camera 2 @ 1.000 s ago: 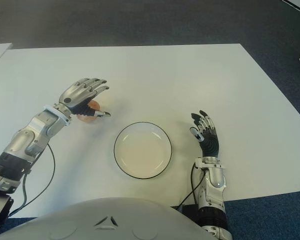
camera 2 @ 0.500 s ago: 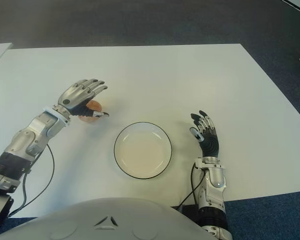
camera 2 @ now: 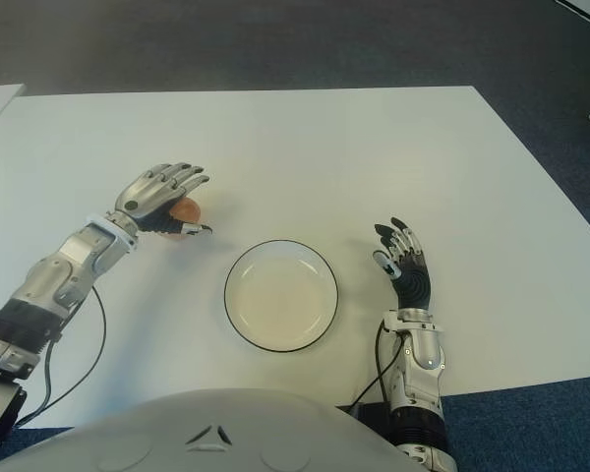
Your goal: Put the apples into the plate.
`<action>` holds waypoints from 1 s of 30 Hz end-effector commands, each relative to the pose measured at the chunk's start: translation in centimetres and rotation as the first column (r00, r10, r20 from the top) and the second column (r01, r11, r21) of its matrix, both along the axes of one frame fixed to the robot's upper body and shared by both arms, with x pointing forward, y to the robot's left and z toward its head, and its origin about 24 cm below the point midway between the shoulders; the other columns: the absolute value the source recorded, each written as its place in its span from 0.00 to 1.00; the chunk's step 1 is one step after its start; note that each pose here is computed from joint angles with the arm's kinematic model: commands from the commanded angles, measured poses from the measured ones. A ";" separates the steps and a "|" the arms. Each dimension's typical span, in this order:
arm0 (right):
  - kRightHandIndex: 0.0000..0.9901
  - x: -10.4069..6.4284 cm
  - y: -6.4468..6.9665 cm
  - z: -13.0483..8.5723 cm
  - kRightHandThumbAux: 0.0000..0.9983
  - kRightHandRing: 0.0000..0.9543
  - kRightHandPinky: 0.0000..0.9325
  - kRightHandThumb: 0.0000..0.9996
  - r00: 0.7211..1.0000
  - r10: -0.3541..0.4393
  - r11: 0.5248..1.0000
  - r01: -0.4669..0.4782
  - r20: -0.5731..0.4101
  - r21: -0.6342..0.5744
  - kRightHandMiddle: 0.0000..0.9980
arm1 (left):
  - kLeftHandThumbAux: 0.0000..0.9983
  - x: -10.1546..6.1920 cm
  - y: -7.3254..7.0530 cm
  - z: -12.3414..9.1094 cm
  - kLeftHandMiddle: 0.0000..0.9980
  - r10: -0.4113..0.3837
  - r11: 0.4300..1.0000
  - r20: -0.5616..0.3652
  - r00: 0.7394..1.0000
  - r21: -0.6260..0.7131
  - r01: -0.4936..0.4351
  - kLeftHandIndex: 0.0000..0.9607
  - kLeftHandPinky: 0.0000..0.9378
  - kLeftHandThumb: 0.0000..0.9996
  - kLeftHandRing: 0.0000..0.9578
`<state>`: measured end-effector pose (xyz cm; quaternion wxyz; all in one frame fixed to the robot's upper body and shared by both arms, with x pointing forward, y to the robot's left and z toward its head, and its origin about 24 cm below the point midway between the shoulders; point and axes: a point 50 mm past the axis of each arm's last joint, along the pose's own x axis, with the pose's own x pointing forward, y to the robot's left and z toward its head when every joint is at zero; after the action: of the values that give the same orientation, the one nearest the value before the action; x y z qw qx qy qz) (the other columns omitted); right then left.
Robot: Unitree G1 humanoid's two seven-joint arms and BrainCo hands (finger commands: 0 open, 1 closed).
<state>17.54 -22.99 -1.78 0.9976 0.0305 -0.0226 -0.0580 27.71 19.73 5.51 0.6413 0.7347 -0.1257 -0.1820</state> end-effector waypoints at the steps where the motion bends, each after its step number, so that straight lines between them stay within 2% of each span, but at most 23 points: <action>1: 0.16 -3.8 0.6 -4.6 0.60 0.20 0.14 0.31 0.965 -0.024 0.995 0.049 -0.262 0.090 0.29 | 0.12 -0.1 0.2 -0.9 0.00 0.004 1.000 -0.025 1.000 0.013 -0.004 0.00 0.00 0.28 0.00; 8: 0.18 -4.0 0.4 -4.4 0.60 0.20 0.16 0.30 0.968 -0.024 0.996 0.046 -0.251 0.082 0.28 | 0.14 -0.1 0.6 -2.5 0.00 0.023 1.000 -0.068 0.997 0.001 -0.023 0.00 0.00 0.29 0.00; 30: 0.19 -5.1 -0.9 -3.9 0.61 0.22 0.18 0.32 0.971 -0.046 0.996 0.062 -0.237 0.062 0.29 | 0.18 -1.5 -0.6 -5.3 0.00 0.062 0.998 -0.173 0.983 -0.018 -0.066 0.00 0.00 0.32 0.00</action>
<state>16.46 -24.01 -1.68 0.9977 0.0238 -0.0213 -0.0604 27.27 19.07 2.27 0.6648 0.7156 -0.0843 -0.1973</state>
